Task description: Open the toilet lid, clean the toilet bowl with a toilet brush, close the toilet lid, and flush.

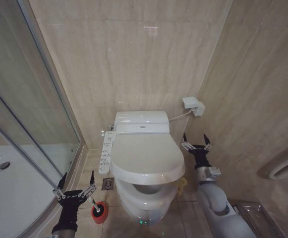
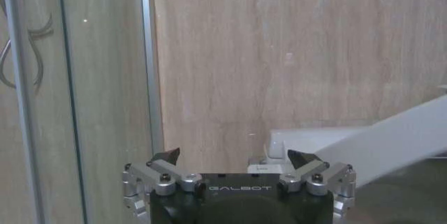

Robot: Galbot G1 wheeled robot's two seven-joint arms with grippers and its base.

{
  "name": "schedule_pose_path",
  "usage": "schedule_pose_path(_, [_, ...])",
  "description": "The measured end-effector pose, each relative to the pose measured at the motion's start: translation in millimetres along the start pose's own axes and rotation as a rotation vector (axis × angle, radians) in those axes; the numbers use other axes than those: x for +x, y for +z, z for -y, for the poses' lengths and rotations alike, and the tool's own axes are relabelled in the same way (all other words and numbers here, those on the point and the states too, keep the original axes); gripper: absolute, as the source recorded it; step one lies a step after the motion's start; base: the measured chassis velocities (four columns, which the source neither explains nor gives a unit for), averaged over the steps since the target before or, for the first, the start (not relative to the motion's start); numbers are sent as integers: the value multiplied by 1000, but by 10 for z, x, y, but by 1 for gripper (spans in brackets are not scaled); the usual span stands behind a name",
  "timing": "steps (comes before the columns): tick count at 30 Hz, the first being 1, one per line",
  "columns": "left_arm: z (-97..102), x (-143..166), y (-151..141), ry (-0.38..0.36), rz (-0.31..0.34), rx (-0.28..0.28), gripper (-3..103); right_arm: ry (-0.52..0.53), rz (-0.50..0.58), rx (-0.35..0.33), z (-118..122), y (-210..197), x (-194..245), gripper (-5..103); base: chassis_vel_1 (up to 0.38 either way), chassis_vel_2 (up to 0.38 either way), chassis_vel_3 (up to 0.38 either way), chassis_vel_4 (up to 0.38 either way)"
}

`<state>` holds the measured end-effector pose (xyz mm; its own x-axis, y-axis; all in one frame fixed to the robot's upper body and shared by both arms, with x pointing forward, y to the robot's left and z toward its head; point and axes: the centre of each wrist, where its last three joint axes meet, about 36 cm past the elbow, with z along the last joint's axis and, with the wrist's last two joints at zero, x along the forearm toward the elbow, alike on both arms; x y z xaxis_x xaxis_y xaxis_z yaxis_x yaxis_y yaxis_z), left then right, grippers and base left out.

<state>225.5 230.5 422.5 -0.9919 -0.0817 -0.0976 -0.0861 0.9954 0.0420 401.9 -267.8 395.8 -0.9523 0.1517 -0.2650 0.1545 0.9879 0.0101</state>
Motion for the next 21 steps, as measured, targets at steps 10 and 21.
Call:
schedule_pose_path(10, [0, 0, 0, 0, 0, 0, 100, -7, -1, 101, -14, 0, 356, 100, 0, 0, 0, 0])
schedule_pose_path(21, [0, 0, 0, 0, 0, 0, 100, -11, -19, 62, -66, -67, 659, 100, 0, 0, 0, 0])
